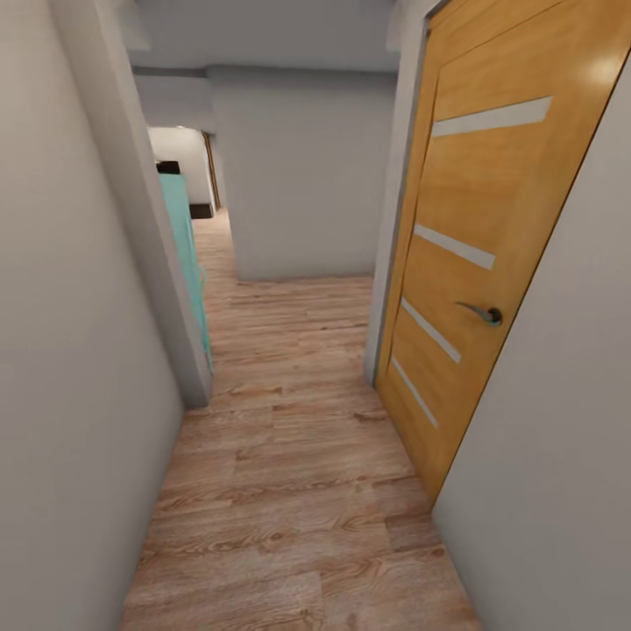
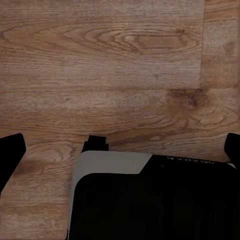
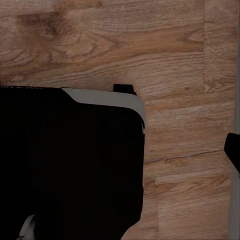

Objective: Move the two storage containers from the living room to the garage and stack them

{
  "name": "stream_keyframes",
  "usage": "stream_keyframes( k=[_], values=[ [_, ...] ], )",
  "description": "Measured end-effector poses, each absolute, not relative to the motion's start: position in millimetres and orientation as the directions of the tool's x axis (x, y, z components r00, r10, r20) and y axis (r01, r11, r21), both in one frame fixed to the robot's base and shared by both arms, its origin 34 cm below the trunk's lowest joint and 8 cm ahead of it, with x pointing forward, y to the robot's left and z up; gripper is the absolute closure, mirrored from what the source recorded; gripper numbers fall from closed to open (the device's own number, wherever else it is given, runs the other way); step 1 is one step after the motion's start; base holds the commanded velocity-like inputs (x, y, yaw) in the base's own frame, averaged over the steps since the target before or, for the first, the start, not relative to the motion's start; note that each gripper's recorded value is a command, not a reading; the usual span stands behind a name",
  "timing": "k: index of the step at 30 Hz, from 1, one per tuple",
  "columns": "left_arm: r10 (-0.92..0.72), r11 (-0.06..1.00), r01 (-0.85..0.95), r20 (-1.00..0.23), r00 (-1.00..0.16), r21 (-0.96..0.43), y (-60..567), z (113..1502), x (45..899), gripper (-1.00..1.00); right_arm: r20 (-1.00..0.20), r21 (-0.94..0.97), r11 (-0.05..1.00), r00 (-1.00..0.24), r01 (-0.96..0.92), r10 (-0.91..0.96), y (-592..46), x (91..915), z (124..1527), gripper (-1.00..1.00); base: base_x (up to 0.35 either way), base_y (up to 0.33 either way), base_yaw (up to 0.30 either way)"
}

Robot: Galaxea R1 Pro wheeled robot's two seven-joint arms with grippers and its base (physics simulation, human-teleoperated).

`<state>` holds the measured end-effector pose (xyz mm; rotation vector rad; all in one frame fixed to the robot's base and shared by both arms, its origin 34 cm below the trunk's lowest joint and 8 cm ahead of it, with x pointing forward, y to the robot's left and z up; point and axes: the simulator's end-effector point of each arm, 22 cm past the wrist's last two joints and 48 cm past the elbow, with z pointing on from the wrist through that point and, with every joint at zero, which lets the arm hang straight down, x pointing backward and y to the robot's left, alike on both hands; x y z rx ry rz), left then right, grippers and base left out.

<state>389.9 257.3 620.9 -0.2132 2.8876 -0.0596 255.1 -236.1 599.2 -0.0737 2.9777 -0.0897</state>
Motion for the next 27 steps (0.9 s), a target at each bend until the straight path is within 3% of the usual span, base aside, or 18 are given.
stream_keyframes(
  k=[18,27],
  values=[
    [-0.149,0.989,-0.139,-0.238,-0.96,-0.058,257.3,620.8,389.3,-1.0,-0.16,-0.063,0.997,-0.986,-0.044,-0.054,-234.5,255.2,599.3,-1.0,0.321,0.0,0.001],
    [-0.148,0.989,-0.138,-0.239,-0.96,-0.058,257.3,620.8,389.5,-1.0,-0.159,-0.064,0.997,-0.986,-0.044,-0.054,-236.4,255.1,599.2,-1.0,0.321,0.0,0.092]
  ],
)
